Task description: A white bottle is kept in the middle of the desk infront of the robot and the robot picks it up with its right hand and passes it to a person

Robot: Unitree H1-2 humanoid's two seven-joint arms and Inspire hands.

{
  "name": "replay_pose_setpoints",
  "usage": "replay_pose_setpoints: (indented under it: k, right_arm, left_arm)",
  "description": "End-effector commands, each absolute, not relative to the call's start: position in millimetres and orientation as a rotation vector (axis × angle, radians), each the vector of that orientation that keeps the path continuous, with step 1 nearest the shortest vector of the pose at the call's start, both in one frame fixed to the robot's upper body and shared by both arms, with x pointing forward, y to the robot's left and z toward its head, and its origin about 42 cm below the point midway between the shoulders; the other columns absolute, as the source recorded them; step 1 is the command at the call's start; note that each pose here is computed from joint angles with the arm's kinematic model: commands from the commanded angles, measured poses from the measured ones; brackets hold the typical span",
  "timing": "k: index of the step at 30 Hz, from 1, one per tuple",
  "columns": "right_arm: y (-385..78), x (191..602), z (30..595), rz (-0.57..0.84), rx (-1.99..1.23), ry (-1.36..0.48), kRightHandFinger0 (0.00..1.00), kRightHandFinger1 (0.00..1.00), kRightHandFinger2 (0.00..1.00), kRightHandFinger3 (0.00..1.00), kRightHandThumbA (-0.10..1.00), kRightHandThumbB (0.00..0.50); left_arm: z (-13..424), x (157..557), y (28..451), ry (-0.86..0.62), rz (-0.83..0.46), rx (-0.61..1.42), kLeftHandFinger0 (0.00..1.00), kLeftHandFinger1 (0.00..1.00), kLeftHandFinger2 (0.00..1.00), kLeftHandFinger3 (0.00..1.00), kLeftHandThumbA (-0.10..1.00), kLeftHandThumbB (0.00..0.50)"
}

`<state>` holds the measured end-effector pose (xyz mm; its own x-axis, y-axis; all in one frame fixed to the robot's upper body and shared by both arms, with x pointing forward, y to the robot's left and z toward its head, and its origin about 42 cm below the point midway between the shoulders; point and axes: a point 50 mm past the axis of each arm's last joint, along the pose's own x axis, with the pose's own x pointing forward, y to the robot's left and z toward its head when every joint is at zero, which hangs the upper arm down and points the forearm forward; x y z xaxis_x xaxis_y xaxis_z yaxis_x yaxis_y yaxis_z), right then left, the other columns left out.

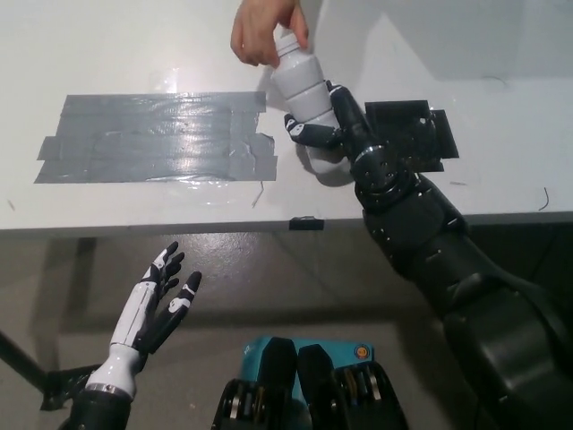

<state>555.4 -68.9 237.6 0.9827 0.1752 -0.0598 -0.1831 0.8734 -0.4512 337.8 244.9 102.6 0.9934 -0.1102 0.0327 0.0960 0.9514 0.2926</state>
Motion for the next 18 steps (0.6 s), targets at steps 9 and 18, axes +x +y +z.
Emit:
replay_pose_setpoints:
  k: [9, 18]
  right_arm:
    - [-63.1, 564.7, 281.4, 0.288, -0.396, -0.147, 1.0, 1.0, 1.0, 1.0, 0.75, 0.5]
    - [-68.4, 561.3, 289.0, 0.37, -0.36, -0.206, 1.0, 1.0, 1.0, 1.0, 0.83, 0.5]
  left_arm:
    - [115.4, 342.2, 248.4, -0.091, -0.11, 0.316, 1.0, 1.0, 1.0, 1.0, 0.68, 0.0]
    - [115.4, 344.1, 246.5, -0.09, -0.11, 0.316, 1.0, 1.0, 1.0, 1.0, 0.69, 0.0]
